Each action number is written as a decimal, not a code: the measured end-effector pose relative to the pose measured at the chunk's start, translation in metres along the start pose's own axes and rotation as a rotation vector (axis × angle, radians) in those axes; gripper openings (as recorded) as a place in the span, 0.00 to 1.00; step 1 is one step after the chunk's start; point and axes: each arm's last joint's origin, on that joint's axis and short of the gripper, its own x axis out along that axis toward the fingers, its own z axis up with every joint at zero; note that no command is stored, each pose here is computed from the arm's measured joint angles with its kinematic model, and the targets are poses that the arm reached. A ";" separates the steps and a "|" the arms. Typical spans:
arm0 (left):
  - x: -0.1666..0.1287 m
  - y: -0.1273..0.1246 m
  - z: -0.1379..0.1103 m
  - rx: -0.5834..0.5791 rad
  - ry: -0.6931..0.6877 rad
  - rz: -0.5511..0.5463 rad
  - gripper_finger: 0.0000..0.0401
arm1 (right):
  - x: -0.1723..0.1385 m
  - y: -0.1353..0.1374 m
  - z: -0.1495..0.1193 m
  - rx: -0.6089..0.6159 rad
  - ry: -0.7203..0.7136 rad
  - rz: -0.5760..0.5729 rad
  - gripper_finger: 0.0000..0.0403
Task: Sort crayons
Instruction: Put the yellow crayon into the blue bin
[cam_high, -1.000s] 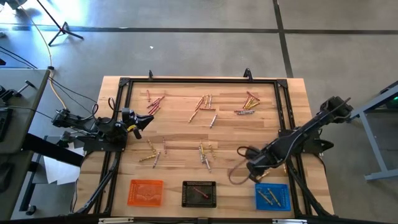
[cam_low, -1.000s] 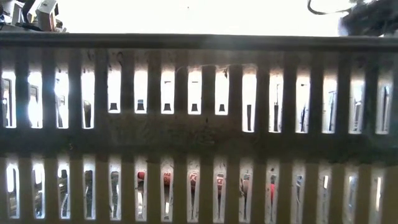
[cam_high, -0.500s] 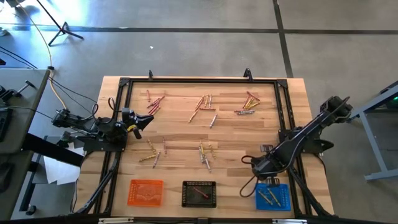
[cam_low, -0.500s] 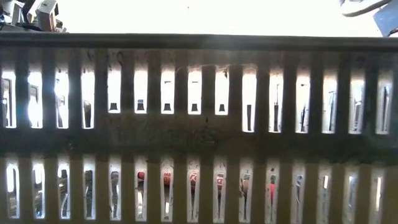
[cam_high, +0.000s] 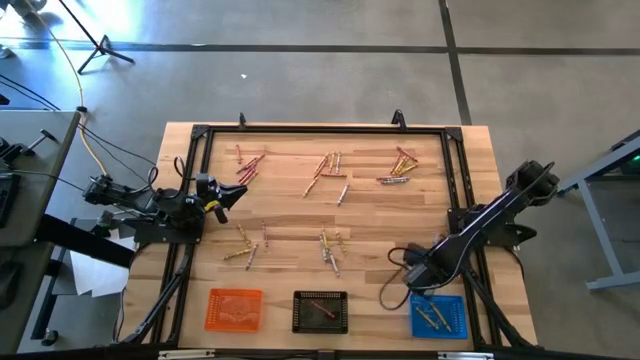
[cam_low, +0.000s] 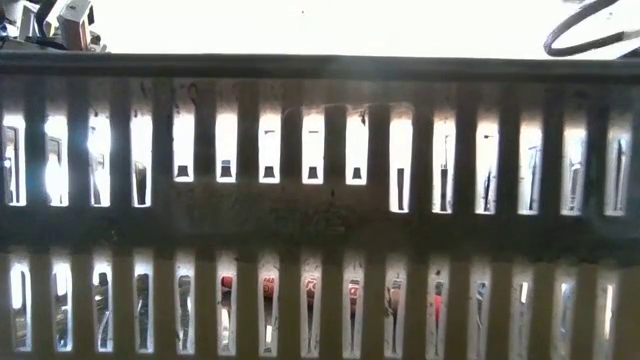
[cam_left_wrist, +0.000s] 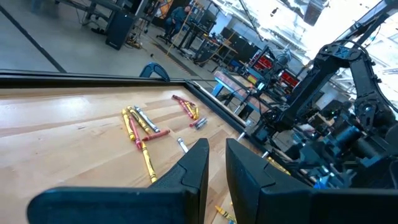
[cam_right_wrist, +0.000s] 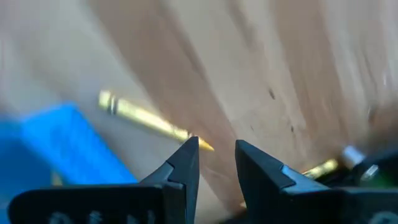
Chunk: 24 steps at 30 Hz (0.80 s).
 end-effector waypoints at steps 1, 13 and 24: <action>0.000 0.000 0.000 0.000 0.000 0.000 0.11 | 0.000 -0.001 0.000 0.101 -0.006 -0.010 0.23; 0.000 0.000 0.000 0.000 0.000 0.000 0.11 | 0.020 -0.014 -0.015 0.818 0.096 -0.127 0.23; 0.000 0.000 0.000 0.000 0.000 0.000 0.11 | 0.020 -0.002 -0.012 0.208 0.071 0.030 0.23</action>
